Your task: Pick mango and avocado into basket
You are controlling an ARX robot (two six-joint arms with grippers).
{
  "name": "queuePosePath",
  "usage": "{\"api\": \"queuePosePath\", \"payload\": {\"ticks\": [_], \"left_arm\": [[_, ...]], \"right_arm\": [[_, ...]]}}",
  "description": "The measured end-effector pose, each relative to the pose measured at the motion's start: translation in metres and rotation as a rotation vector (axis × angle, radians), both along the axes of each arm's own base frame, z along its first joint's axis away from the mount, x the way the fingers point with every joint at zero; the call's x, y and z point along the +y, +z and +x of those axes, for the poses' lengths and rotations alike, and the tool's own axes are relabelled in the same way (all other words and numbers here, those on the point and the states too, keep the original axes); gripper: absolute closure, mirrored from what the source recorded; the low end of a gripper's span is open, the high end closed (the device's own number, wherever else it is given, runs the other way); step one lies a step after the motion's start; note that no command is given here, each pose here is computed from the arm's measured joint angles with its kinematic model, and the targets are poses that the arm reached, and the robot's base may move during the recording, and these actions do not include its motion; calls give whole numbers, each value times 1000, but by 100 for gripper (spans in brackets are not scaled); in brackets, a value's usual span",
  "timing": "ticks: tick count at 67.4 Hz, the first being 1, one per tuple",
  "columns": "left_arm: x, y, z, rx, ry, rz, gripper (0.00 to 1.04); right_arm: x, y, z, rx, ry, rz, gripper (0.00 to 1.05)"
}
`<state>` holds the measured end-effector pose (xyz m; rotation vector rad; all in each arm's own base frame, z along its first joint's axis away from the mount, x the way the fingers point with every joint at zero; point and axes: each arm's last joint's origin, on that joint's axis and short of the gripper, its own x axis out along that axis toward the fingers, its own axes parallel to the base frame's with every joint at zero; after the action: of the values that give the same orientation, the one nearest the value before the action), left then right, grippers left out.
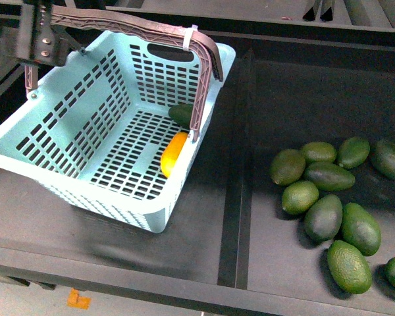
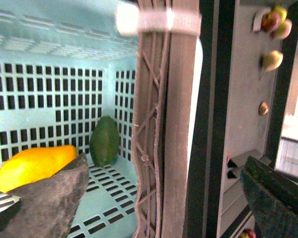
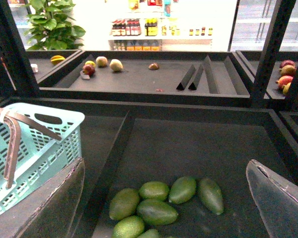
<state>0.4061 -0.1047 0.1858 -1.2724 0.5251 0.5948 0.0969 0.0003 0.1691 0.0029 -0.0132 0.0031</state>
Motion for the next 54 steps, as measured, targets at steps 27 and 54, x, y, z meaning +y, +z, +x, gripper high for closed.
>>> {"api": "queuePosePath", "payload": {"ticks": [27, 54], "left_arm": [[43, 2, -94, -539, -495, 833, 53], [87, -9, -194, -528, -594, 1253, 103]], "right_arm": [[0, 0, 0, 0, -2, 0, 9], [0, 0, 0, 0, -1, 0, 9]]}}
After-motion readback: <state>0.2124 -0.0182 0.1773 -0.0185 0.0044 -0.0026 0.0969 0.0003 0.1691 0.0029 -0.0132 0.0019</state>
